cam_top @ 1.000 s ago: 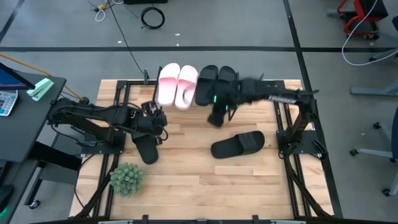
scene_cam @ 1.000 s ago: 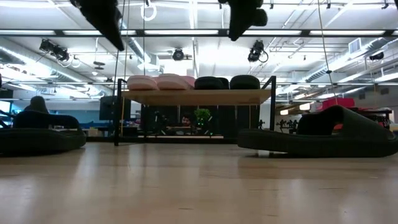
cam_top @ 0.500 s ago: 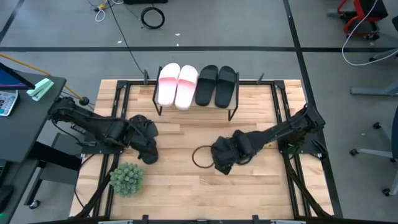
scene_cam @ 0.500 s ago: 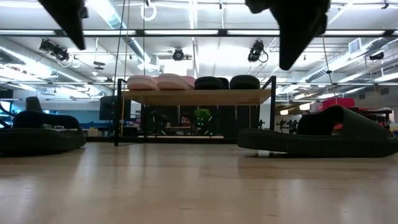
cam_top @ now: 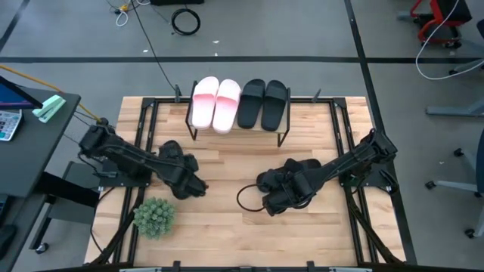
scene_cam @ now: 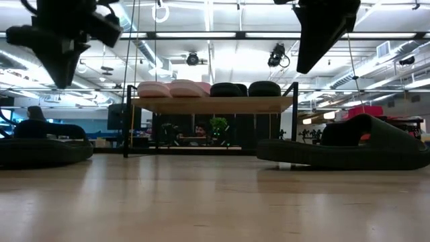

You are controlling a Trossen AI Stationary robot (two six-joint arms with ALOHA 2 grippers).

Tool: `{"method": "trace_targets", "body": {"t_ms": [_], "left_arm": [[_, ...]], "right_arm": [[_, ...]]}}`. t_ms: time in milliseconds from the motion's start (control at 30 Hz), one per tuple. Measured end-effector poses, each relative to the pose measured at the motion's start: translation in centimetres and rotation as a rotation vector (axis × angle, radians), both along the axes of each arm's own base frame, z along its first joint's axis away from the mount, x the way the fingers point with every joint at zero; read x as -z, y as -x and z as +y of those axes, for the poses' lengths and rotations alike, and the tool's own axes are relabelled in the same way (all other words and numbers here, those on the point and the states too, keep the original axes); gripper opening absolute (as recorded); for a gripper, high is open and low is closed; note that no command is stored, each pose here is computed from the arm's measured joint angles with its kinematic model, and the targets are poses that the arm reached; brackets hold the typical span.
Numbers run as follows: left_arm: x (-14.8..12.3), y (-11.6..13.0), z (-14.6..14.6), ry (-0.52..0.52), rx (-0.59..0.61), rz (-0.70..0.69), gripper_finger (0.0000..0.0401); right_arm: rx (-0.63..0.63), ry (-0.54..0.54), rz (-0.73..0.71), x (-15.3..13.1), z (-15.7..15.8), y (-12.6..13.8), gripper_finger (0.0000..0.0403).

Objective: Pick and place slides into the shelf
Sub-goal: Put the black slides under the shelf

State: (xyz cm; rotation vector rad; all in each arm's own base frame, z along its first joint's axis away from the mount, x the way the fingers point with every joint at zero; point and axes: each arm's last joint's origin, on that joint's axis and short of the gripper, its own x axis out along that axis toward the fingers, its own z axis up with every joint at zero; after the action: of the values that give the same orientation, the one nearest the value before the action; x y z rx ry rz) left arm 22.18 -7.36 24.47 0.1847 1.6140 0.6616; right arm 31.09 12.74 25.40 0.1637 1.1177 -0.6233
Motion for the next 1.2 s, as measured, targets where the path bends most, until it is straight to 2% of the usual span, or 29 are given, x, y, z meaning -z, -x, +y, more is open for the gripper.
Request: {"method": "trace_targets", "body": {"t_ms": [133, 300, 400, 600, 800, 900, 1000, 1133, 1200], "left_arm": [[1.7, -0.9, -0.4, -0.012, -0.042, 0.073, 0.0157], [4.1, -1.4, -0.7, -0.024, -0.065, 0.083, 0.0214], [6.3, -0.7, -0.5, 0.006, -0.086, 0.089, 0.023], [9.2, 2.0, 0.7, -0.042, -0.105, 0.203, 0.0231], [10.6, 2.9, 1.5, -0.098, -0.109, 0.182, 0.0209], [10.5, 2.8, 1.7, -0.123, -0.106, 0.172, 0.0181], [10.0, 2.1, 1.2, -0.109, -0.098, 0.145, 0.0128], [8.3, 0.2, -0.1, -0.056, -0.061, 0.06, 0.003], [7.1, -1.0, -0.8, -0.04, -0.019, 0.002, 0.0016]], "right_arm": [[0.001, 0.005, -0.009, 0.0, 0.0, -0.1, 0.0078], [0.001, 0.008, -0.011, 0.0, 0.0, -0.1, 0.0078], [0.002, 0.007, -0.011, 0.0, 0.0, -0.1, 0.0078], [0.001, 0.008, -0.011, 0.0, 0.0, -0.1, 0.0078], [0.002, 0.007, -0.011, 0.0, 0.0, -0.1, 0.0078], [0.002, 0.008, -0.011, 0.0, 0.0, -0.1, 0.0078], [0.004, 0.008, -0.01, 0.0, -0.1, -0.1, 0.0078], [0.012, 0.009, -0.01, 0.0, -0.4, -0.2, 0.0077], [0.012, 0.016, -0.007, 0.0, -0.7, -0.4, 0.0077]]}}
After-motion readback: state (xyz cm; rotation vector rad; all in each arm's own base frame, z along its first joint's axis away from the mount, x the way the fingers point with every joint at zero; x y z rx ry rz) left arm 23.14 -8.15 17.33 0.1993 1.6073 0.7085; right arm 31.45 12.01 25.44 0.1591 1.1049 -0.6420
